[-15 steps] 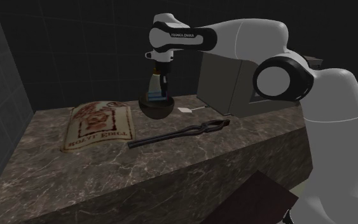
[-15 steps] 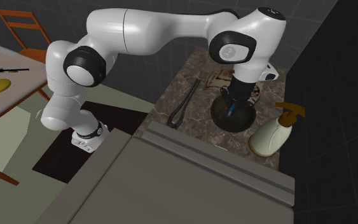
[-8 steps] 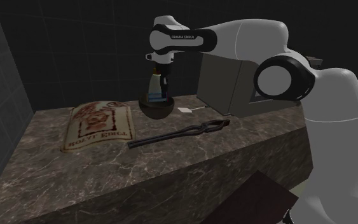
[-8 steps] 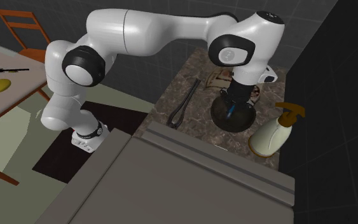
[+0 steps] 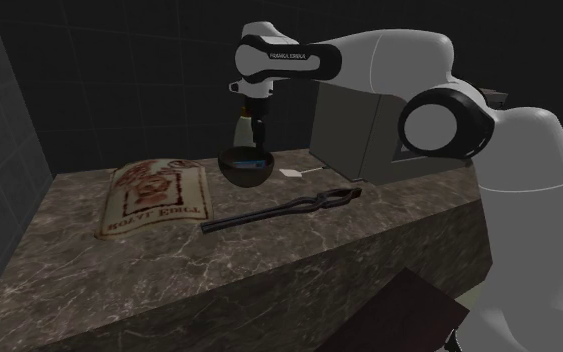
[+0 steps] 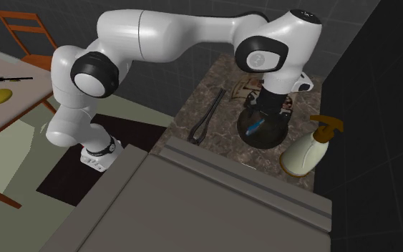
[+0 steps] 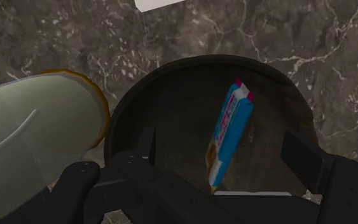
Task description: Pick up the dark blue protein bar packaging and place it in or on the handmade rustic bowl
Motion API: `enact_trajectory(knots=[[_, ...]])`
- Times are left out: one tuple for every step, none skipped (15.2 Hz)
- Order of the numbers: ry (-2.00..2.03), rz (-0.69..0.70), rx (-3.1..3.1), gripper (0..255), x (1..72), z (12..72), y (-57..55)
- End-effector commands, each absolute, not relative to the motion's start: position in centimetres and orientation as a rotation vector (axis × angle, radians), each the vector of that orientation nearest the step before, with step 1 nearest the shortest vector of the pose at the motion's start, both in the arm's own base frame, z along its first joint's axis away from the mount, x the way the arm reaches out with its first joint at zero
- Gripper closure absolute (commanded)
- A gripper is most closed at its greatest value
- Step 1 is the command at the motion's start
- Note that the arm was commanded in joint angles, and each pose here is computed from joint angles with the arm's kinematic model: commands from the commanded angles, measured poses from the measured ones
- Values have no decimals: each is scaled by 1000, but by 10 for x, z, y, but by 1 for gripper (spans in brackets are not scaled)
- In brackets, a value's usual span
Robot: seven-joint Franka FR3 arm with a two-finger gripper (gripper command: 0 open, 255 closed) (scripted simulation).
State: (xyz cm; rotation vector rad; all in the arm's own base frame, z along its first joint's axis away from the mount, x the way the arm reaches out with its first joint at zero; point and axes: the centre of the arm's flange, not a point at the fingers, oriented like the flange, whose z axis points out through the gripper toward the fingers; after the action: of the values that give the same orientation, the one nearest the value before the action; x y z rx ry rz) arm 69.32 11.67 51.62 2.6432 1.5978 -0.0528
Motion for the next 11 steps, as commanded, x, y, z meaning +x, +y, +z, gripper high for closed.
enact_trajectory(knots=[[1598, -53, 2643, 0, 693, 536, 118], [1598, -53, 2643, 0, 693, 550, 119], [1598, -53, 2643, 0, 693, 560, 120], [1598, -53, 2643, 0, 693, 560, 120], [1598, -53, 2643, 0, 693, 560, 120], [1598, -53, 2643, 0, 693, 560, 120], [1598, -53, 2643, 0, 693, 560, 120], [1598, -53, 2643, 0, 693, 560, 120], [1598, -53, 2643, 0, 693, 560, 120], [1598, -53, 2643, 0, 693, 560, 120], [1598, -53, 2643, 0, 693, 560, 120]])
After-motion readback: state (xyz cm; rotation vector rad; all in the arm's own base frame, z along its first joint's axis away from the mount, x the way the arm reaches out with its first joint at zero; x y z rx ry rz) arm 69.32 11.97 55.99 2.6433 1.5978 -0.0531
